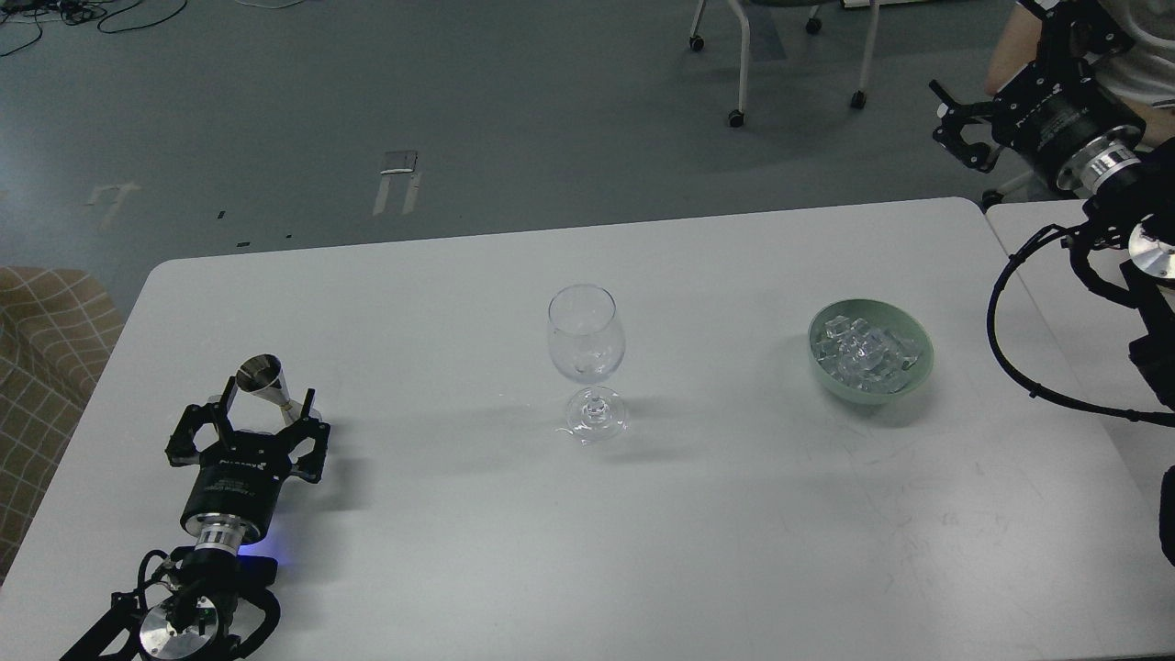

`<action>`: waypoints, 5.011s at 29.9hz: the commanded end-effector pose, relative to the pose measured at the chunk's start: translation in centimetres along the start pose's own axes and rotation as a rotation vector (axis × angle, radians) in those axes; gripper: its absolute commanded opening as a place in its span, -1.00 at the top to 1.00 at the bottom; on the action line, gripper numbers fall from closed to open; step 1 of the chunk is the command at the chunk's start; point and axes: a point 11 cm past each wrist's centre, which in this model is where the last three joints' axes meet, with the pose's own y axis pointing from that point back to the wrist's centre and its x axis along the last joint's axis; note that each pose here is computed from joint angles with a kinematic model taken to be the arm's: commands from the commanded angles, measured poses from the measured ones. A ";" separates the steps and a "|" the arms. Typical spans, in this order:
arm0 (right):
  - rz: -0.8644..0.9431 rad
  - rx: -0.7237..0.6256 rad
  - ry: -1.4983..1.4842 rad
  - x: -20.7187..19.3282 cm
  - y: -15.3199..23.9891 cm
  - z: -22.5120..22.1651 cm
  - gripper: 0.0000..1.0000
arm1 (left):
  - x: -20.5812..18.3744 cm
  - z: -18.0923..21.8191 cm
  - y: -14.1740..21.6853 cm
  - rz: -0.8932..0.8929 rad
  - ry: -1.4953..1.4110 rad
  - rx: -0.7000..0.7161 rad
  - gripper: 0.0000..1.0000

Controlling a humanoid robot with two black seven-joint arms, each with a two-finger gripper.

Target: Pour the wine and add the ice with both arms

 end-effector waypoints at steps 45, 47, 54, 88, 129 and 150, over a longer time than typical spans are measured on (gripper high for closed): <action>0.013 -0.002 0.012 0.7 0.7 -0.3 -1.00 | -3.1 0.9 -1.5 -0.088 -0.014 0.033 -0.66; 0.013 -0.002 0.012 0.7 0.7 -0.3 -0.99 | -3.5 1.2 -1.5 -0.100 -0.021 0.035 -0.65; 0.013 -0.002 0.012 0.7 0.7 -0.3 -1.00 | -4.7 2.4 -1.6 -0.135 -0.057 0.045 -0.65; 0.011 -0.006 0.005 0.7 0.8 0.3 -0.99 | -5.1 3.1 -0.5 -0.064 -0.043 0.049 -0.62; 0.036 0.003 0.009 1.7 1.5 -0.3 -0.99 | -3.6 1.8 0.9 0.048 -0.008 0.086 -0.55; 0.056 -0.007 0.001 2.6 2.3 0.5 -0.99 | -3.3 2.1 0.1 0.133 0.019 0.061 -0.48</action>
